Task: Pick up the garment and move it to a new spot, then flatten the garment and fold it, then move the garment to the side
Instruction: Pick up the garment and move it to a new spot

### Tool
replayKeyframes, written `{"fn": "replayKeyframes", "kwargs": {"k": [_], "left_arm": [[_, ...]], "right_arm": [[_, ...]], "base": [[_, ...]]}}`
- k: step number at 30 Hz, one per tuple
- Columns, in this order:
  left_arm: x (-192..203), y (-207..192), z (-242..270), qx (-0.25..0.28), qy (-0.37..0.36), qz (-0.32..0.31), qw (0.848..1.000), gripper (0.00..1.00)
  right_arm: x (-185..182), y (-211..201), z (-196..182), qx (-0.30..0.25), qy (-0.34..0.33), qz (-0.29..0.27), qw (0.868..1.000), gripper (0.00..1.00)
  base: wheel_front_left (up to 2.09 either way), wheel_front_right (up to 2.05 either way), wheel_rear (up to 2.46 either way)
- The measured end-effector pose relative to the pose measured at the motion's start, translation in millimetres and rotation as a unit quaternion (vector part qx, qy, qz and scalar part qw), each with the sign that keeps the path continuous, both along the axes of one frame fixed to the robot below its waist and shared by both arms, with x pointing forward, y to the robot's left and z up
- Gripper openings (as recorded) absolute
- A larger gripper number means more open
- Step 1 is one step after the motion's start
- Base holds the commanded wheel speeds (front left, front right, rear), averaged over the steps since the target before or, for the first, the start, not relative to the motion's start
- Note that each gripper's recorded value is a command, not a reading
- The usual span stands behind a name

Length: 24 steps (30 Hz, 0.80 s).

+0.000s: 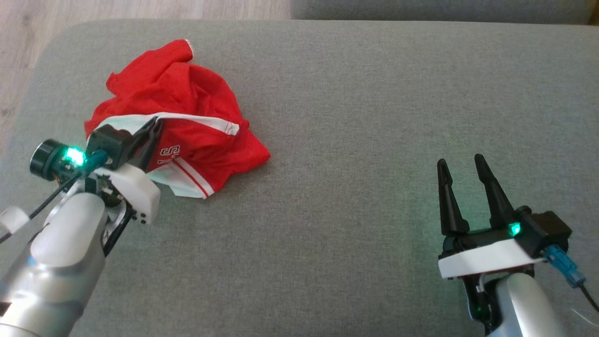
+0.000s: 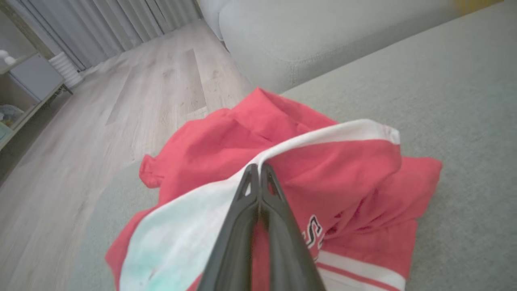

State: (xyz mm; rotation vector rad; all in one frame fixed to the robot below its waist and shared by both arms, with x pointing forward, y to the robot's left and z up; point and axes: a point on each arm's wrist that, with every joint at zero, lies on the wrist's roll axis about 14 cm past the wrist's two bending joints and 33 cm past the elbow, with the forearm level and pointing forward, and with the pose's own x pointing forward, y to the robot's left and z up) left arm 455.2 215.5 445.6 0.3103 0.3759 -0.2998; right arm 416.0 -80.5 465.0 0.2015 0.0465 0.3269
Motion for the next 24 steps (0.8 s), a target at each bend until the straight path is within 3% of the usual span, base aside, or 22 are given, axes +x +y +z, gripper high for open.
{"fn": "replayKeyframes", "kwargs": {"k": [6,11,18,24], "left_arm": [[9,-9,45,-0.018,-0.104,-0.009,0.994,0.0],[10,-30,101,-0.03,-0.198,-0.037,0.979,0.0],[-6,-61,196,-0.042,-0.335,-0.083,0.938,0.0],[-28,-92,244,-0.051,-0.4,-0.131,0.906,0.0]], "right_arm": [[-3,-6,9,-0.002,-0.011,-0.008,1.0,1.0],[-8,-6,19,-0.004,-0.023,-0.009,1.0,1.0],[-21,-9,26,-0.004,-0.031,-0.011,0.999,1.0],[-29,-15,34,-0.002,-0.04,-0.02,0.999,1.0]], "base": [[0.0,0.0,0.0],[0.0,0.0,0.0],[0.0,0.0,0.0],[0.0,0.0,0.0]]}}
